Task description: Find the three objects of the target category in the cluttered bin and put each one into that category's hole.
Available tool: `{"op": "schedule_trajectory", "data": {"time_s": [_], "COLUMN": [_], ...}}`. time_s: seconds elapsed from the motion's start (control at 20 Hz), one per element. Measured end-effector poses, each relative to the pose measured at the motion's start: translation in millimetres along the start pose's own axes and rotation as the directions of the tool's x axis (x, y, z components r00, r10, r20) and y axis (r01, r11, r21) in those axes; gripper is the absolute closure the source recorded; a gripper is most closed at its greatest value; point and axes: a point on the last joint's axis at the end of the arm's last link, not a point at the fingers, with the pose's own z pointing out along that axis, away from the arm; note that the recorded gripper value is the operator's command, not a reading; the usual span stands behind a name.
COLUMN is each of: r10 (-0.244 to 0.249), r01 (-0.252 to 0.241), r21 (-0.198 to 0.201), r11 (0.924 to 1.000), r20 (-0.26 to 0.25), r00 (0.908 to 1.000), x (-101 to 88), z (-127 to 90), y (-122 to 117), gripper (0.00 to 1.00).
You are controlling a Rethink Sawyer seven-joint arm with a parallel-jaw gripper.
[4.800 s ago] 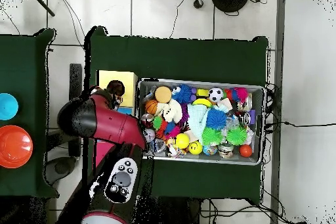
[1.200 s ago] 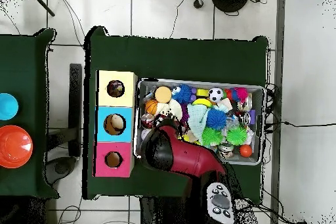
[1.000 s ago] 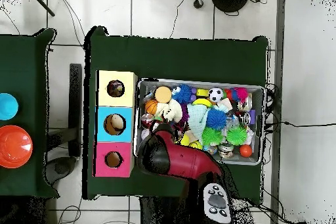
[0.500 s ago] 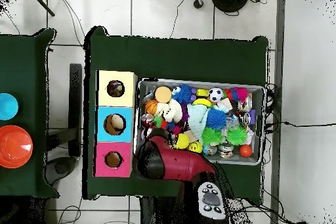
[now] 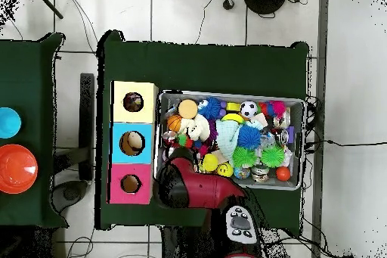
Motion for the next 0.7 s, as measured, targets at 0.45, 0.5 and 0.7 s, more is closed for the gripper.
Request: {"op": "schedule_trajectory", "data": {"time_s": [0.45,0.5,0.7], "r10": [-0.002,-0.002,-0.001], "r01": [0.002,0.002,0.001], "r21": [-0.002,-0.002,-0.002], "r11": [1.0000,1.0000,1.0000], "r20": [-0.015,-0.018,-0.030], "r00": [0.9999,0.9998,0.9995], "x": [16.1,17.8,24.3], "z": [13,13,12], "y": [1,1,1], "gripper": [0.00,0.00,0.00]}}
